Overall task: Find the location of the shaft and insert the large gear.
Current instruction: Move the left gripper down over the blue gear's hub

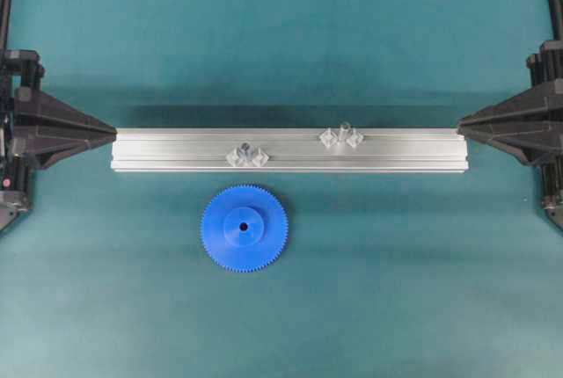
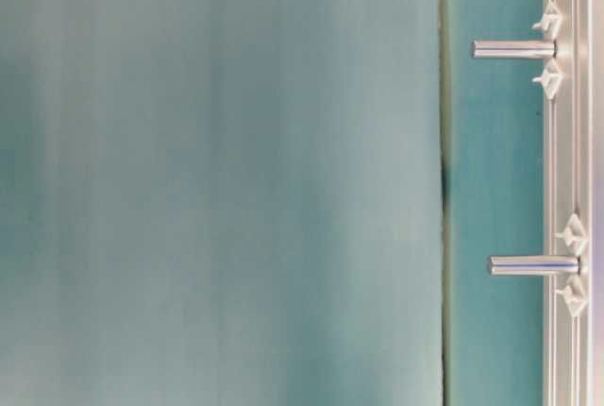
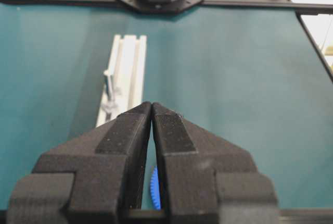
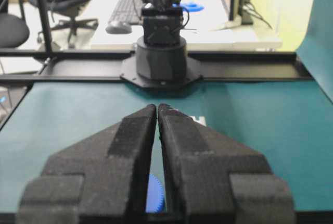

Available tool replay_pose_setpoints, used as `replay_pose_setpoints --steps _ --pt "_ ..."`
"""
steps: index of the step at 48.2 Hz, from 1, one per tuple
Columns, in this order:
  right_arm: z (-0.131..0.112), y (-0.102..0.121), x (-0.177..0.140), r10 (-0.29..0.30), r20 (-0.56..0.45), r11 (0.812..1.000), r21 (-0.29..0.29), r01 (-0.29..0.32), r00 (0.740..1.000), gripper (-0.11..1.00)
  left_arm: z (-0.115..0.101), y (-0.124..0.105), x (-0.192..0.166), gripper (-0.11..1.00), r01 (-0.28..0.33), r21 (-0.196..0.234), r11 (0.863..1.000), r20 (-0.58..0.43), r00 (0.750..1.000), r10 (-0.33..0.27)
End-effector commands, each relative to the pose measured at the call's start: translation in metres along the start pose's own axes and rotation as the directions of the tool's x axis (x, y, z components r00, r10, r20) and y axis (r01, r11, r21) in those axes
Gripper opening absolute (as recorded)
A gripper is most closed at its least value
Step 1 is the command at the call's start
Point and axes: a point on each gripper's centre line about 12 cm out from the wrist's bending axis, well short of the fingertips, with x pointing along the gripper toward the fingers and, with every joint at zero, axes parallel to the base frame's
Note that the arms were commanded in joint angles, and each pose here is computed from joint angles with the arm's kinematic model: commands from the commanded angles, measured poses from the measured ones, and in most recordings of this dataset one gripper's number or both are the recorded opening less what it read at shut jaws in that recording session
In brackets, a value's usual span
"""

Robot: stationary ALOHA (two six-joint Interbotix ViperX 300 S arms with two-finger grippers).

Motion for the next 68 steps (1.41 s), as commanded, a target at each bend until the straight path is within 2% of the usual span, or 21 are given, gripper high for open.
replay_pose_setpoints --steps 1,3,5,6,11,15,20,25,29,34,39,46,53,58,61,68 --pt "-0.001 0.001 0.002 0.004 -0.006 1.0 0.003 -0.004 1.0 0.16 -0.004 -0.004 0.001 0.11 0.02 -0.003 1.0 -0.015 1.0 -0.02" --pt "-0.005 0.0 0.002 0.001 -0.034 1.0 0.015 0.0 0.999 0.18 -0.004 -0.004 0.002 0.1 0.023 -0.013 1.0 -0.025 0.999 -0.023" --pt "-0.011 0.0 0.001 -0.002 -0.077 0.999 0.033 0.004 0.997 0.25 -0.004 -0.005 0.004 0.06 0.024 -0.022 0.999 -0.032 0.999 -0.025" --pt "-0.014 0.0 0.001 -0.002 -0.101 0.999 0.042 0.006 0.995 0.24 -0.003 -0.005 0.005 0.04 0.027 -0.026 0.999 -0.032 0.999 -0.028" --pt "-0.023 0.0 -0.001 0.0 -0.198 0.997 0.077 0.016 0.98 0.14 -0.002 -0.007 0.012 0.0 0.032 -0.037 0.999 -0.058 0.998 -0.034" --pt "-0.024 0.001 -0.001 0.002 -0.245 0.995 0.093 0.022 0.97 0.1 -0.004 -0.01 0.022 0.0 0.038 -0.06 0.997 -0.144 0.989 -0.046" --pt "-0.025 0.001 -0.001 0.003 -0.292 0.995 0.1 0.027 0.956 0.1 -0.012 -0.013 0.037 0.0 0.038 -0.074 0.997 -0.264 0.963 -0.056" --pt "-0.026 0.001 -0.002 0.004 -0.32 0.995 0.099 0.029 0.948 0.1 -0.017 -0.019 0.052 0.0 0.047 -0.092 0.995 -0.319 0.945 -0.075" --pt "-0.032 0.001 -0.004 0.006 -0.368 0.995 0.098 0.033 0.93 0.1 -0.022 -0.021 0.061 0.0 0.036 -0.12 0.992 -0.357 0.931 -0.076" --pt "-0.04 0.001 -0.006 0.005 -0.432 0.995 0.094 0.039 0.902 0.1 -0.036 -0.024 0.074 0.0 0.018 -0.152 0.988 -0.426 0.901 -0.082" --pt "-0.047 0.0 -0.007 0.001 -0.479 0.995 0.092 0.049 0.878 0.1 -0.047 -0.028 0.083 0.0 0.014 -0.157 0.988 -0.475 0.876 -0.088" --pt "-0.054 0.0 -0.005 -0.001 -0.515 0.995 0.088 0.054 0.857 0.1 -0.055 -0.029 0.096 0.0 0.002 -0.162 0.987 -0.512 0.854 -0.086" --pt "-0.059 -0.001 -0.003 -0.003 -0.537 0.995 0.085 0.057 0.843 0.1 -0.07 -0.032 0.109 0.01 0.0 -0.148 0.989 -0.582 0.809 -0.087" --pt "-0.061 -0.001 -0.003 -0.004 -0.544 0.995 0.085 0.06 0.839 0.1 -0.078 -0.034 0.119 0.09 0.009 -0.13 0.991 -0.61 0.788 -0.087" --pt "-0.061 -0.001 -0.003 -0.003 -0.545 0.995 0.085 0.058 0.838 0.1 -0.081 -0.035 0.124 0.21 0.018 -0.117 0.993 -0.617 0.782 -0.087" --pt "-0.062 -0.001 -0.004 -0.002 -0.552 0.995 0.085 0.059 0.834 0.1 -0.09 -0.039 0.134 0.64 0.042 -0.095 0.995 -0.637 0.765 -0.093"
